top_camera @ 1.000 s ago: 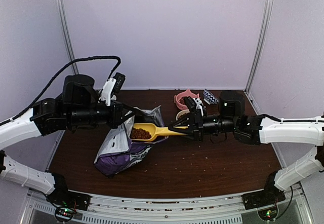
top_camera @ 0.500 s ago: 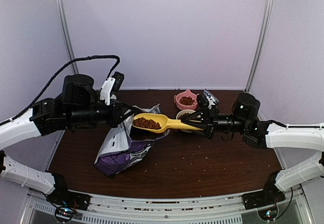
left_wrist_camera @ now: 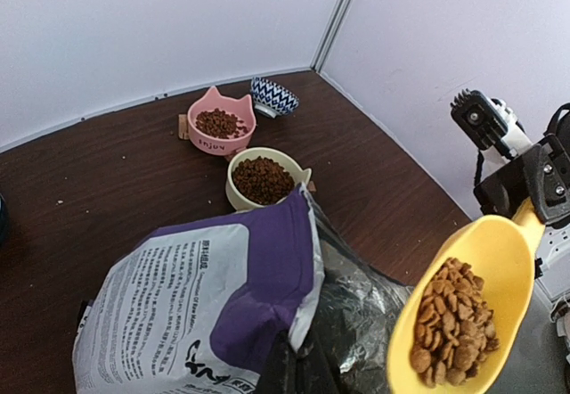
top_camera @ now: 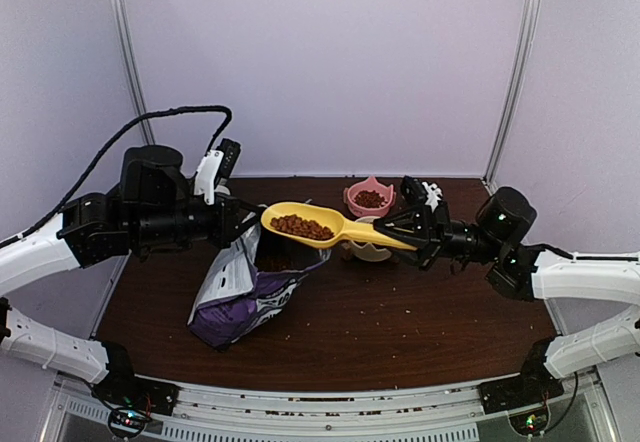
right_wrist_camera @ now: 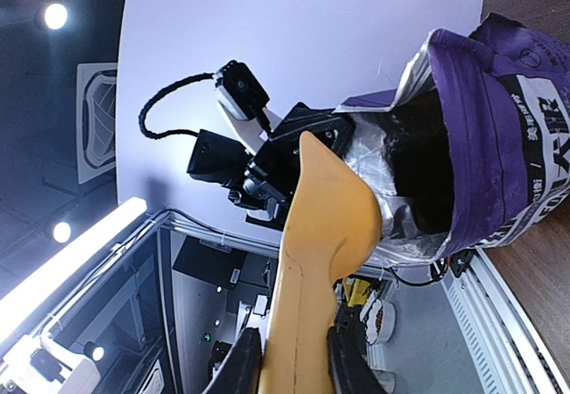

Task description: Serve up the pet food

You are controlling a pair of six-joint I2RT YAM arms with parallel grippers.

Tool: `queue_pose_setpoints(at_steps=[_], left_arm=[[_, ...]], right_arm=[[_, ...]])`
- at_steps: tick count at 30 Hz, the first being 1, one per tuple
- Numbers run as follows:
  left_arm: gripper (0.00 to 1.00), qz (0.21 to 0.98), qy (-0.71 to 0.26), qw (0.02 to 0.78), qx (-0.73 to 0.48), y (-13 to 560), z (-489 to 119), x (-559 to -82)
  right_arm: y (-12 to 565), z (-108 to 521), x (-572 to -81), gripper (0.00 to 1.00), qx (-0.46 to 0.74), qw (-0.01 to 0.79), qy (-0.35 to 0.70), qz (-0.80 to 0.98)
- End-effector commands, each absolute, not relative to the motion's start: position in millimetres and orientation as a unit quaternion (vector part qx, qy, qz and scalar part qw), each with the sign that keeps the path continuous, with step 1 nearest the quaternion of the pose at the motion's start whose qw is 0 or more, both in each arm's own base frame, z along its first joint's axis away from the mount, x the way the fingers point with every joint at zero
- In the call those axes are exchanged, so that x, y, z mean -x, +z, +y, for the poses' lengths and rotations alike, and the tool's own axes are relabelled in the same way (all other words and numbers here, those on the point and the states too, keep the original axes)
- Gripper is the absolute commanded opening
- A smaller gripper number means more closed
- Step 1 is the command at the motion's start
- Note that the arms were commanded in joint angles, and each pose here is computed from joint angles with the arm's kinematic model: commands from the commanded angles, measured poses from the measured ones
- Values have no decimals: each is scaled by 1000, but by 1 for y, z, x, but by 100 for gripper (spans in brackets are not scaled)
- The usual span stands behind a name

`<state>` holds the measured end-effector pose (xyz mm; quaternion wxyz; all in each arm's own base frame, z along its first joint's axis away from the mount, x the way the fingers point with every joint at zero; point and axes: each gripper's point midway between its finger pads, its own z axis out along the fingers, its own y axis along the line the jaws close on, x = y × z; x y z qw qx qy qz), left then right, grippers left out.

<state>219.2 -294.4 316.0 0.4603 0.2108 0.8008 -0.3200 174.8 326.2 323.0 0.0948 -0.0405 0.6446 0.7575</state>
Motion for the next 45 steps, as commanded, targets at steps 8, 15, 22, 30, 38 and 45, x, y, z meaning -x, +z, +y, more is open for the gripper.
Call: queue_pose_setpoints(at_steps=[8,15,22,30,38,45], left_arm=[[0,759,-356,515,-180,364,-291,-227],[0,758,-354,517,-181,365,-289,-227],[0,758,-349,523,-173,365,-281,-227],[0,770,-333,519,-162,363,-275,-232],[0,774,-329,517,-160,360,-270,-232],[0,773,-327,519,-159,365,-273,-237]], right_arm=[[351,304,-201,0,29,179,745,642],[350,274,-234,0,-23,233,719,654],[333,232,-273,0,-99,290,672,674],[321,195,-318,0,-148,338,631,683],[311,175,-355,0,-163,366,590,701],[294,167,-388,0,-168,369,542,736]])
